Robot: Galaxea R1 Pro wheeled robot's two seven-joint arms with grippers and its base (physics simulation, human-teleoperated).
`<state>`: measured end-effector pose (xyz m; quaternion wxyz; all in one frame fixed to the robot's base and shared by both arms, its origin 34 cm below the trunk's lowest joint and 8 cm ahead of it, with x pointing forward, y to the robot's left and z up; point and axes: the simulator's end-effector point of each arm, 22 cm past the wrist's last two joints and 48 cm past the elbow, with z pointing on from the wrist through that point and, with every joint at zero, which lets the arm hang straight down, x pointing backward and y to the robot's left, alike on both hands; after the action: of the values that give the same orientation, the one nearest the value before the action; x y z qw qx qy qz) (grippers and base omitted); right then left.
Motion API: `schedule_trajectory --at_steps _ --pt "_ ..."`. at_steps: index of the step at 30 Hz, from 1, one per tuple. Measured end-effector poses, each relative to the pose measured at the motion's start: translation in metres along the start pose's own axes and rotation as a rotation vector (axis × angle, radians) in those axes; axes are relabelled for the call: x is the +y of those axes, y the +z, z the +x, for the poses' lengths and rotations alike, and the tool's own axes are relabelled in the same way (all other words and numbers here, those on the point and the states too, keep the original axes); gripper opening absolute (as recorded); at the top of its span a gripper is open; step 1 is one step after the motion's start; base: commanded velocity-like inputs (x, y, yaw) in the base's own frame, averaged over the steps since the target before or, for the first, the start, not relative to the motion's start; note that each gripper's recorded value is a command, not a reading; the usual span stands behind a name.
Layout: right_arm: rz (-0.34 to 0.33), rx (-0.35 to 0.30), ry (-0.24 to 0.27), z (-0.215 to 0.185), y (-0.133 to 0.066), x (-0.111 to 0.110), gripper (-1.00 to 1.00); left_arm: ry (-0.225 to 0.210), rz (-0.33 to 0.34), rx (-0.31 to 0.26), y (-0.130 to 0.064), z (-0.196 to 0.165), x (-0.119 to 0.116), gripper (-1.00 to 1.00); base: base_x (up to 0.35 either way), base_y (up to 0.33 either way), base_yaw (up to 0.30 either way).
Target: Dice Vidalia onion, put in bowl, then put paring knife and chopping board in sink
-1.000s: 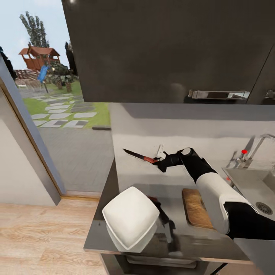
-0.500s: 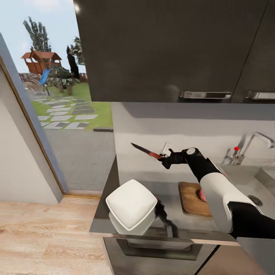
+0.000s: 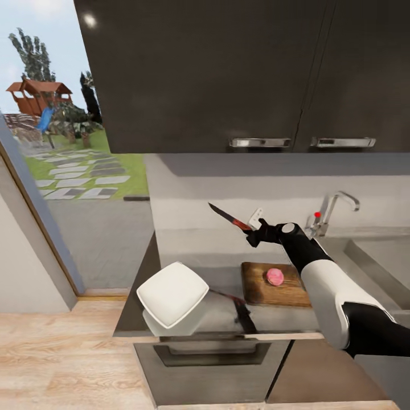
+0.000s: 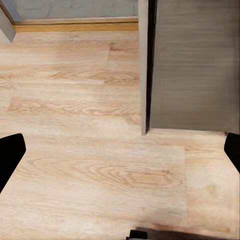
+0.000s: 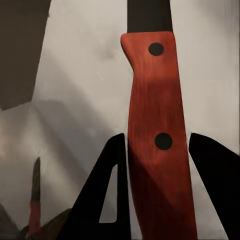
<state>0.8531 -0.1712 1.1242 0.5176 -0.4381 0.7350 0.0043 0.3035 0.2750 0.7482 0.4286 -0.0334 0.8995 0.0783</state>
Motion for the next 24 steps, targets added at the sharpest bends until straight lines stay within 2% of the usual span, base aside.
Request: schedule_trajectory --at_steps 4,13,19,21,24 --pt "0.018 -0.008 0.060 0.012 -0.002 0.001 -1.00 -0.008 0.002 -0.003 0.000 -0.001 -0.004 1.00 -0.144 -0.177 -0.244" --pt "0.036 -0.018 0.076 0.011 -0.006 -0.002 -1.00 -0.010 0.003 -0.013 0.000 -0.004 -0.005 1.00 -0.201 -0.177 -0.216" --pt "0.054 -0.027 0.082 0.007 -0.008 -0.007 -1.00 -0.011 0.002 -0.018 0.001 -0.006 -0.005 1.00 -0.239 -0.178 -0.035" --pt "0.074 -0.029 0.082 0.005 -0.008 -0.011 -1.00 -0.011 0.002 -0.018 0.001 -0.006 -0.005 1.00 -0.234 -0.178 -0.004" --pt "0.185 -0.033 0.085 0.000 -0.006 -0.028 -1.00 -0.011 0.001 -0.017 0.001 -0.006 -0.005 1.00 -0.229 -0.177 -0.001"
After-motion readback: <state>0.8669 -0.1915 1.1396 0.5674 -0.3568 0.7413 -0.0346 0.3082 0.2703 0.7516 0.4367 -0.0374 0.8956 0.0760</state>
